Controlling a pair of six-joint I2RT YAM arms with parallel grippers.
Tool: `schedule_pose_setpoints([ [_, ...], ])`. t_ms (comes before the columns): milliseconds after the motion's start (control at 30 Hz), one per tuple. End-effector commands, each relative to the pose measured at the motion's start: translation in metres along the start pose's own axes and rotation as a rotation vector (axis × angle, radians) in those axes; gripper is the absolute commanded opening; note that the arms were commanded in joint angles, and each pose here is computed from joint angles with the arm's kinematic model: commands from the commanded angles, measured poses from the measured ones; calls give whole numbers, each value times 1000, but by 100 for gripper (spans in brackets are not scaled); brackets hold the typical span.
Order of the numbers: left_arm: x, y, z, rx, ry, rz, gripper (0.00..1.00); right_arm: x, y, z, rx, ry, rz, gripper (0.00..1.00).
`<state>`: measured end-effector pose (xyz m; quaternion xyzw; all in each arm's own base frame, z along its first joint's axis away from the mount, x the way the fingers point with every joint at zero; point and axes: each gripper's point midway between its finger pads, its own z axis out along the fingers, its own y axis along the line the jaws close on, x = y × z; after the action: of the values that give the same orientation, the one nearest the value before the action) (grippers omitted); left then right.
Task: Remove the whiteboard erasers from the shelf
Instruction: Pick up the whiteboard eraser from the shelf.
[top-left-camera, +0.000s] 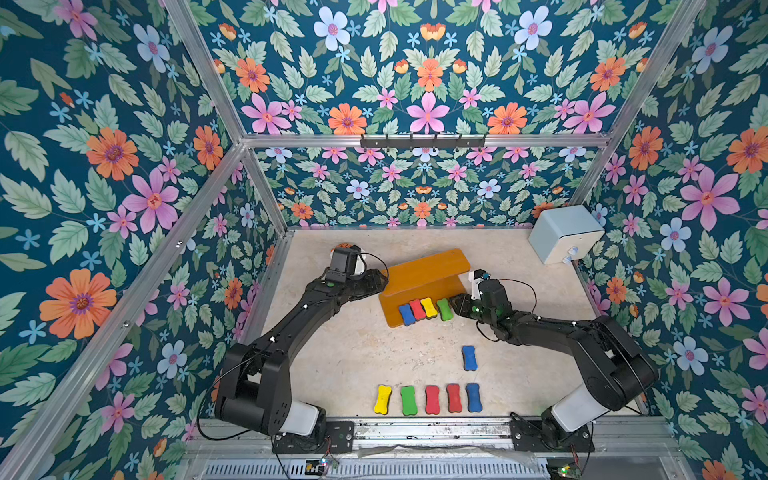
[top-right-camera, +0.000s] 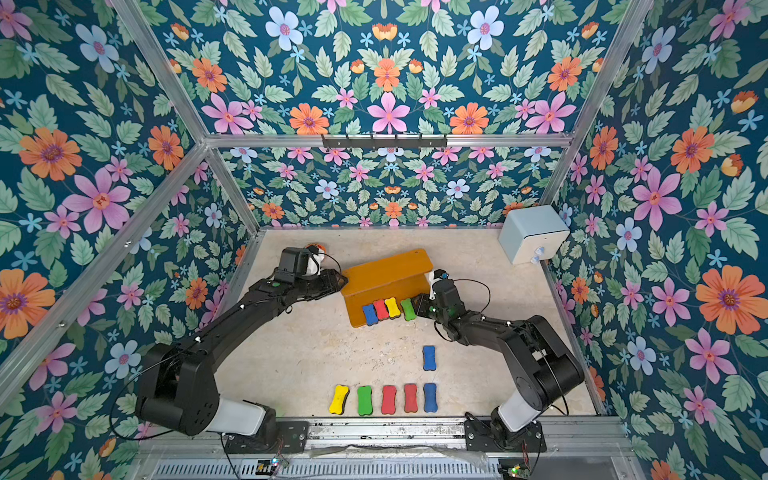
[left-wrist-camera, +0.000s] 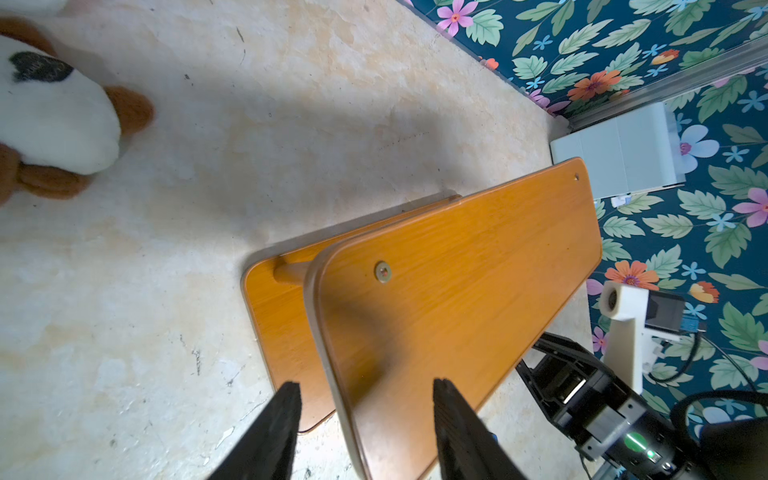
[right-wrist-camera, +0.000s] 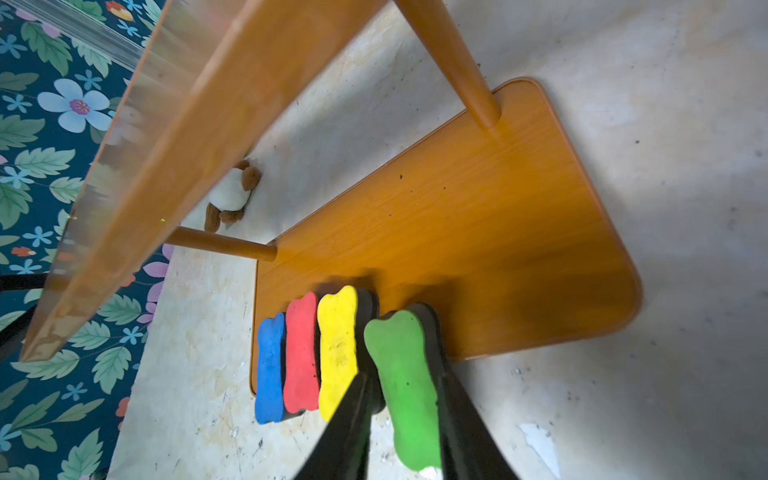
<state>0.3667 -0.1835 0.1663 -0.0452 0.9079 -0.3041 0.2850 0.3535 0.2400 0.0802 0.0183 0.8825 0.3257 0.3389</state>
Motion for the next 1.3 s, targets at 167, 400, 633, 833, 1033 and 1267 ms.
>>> schedule_pose_setpoints([
  [167,1,3,2,-13,5,11,56,0,8,8,-35,32,-90,32],
  [400,2,5,4,-18,11,7,56,17,-7,21,-14,79,-79,31],
  [633,2,5,4,-16,11,7,56,22,-10,25,-14,85,-69,31],
  [833,2,5,4,-17,12,7,56,28,-16,29,-5,98,-57,30],
  [1033,2,5,4,-20,13,8,56,41,-25,28,10,116,-30,20],
  [1267,2,4,2,-19,13,9,56,50,-32,22,26,123,8,6],
])
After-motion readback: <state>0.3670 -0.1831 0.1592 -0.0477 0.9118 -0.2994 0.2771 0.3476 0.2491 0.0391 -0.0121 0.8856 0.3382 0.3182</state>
